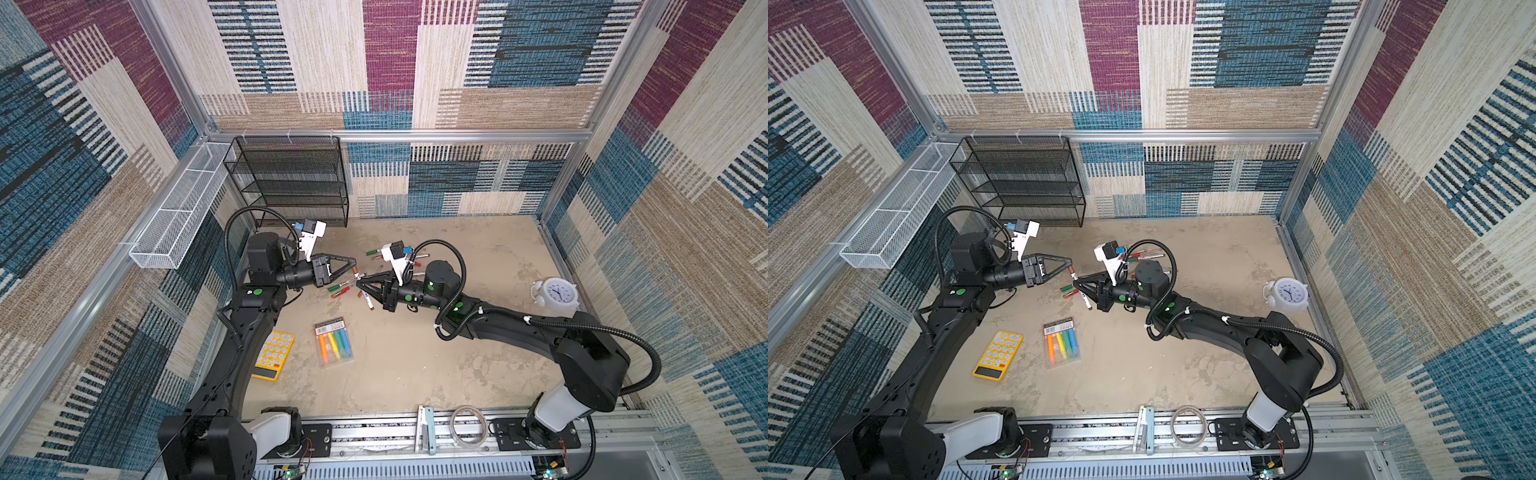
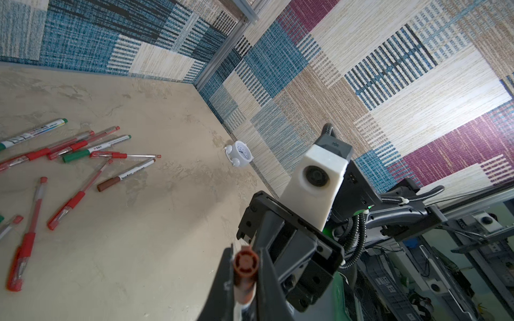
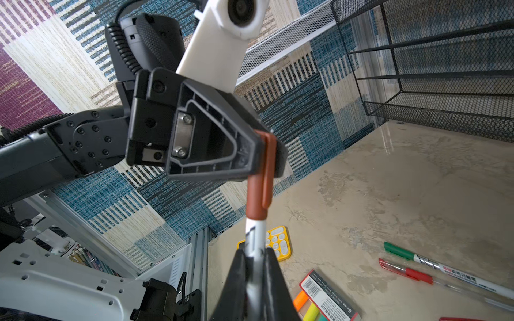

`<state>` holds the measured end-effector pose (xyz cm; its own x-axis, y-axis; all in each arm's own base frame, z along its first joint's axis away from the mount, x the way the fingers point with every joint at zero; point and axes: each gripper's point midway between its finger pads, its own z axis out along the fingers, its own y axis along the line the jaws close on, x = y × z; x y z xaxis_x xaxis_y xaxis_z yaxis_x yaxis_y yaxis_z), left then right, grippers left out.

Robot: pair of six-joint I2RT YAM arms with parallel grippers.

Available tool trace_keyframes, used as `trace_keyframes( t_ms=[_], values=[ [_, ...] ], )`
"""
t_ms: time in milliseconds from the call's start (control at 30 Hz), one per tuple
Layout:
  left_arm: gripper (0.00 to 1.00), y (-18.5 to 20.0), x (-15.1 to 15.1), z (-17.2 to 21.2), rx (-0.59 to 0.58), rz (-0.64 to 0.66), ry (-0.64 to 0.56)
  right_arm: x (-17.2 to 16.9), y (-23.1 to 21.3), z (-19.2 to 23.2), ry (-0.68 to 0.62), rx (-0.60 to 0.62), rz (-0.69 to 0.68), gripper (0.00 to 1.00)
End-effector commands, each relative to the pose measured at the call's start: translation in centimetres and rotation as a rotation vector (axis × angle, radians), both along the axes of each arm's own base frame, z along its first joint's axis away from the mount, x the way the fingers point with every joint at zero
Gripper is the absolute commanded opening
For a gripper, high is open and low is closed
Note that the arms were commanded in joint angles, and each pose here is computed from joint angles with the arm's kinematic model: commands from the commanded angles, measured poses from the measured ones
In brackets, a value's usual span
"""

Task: Open the pen caps
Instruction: 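Grasp the brown cap with the left gripper, then pull the grippers apart to remove the brown cap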

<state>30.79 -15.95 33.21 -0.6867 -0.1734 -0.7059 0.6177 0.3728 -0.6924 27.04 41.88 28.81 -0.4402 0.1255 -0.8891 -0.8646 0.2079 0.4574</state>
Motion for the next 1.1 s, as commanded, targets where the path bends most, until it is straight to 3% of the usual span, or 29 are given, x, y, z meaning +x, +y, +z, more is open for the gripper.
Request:
trace_keyframes(
  t_ms=[0, 300, 400, 667, 1067],
  values=[
    [0.0, 1.3, 1.6, 1.9, 0.021, 0.079, -0.093, -1.2, -0.7, -3.5, 0.092, -0.075, 0.026, 0.0],
    [0.0, 2.9, 2.9, 1.8, 0.081, 0.155, -0.101, -2.2, -2.7, -4.9, 0.096, -0.091, -0.018, 0.0],
    [0.0, 4.1, 3.6, 0.1, 0.192, 0.228, -0.094, -1.2, -3.6, -5.5, 0.085, -0.146, -0.096, 0.0],
    [0.0, 10.7, 7.4, -6.3, 0.669, 0.468, -0.062, 2.0, -9.4, -5.6, 0.085, -0.246, -0.37, 0.0],
    [0.0, 15.8, 13.1, -18.2, 0.968, 0.463, 0.281, 2.5, -18.7, -5.5, 0.039, -0.359, -0.673, 0.0]
  ],
)
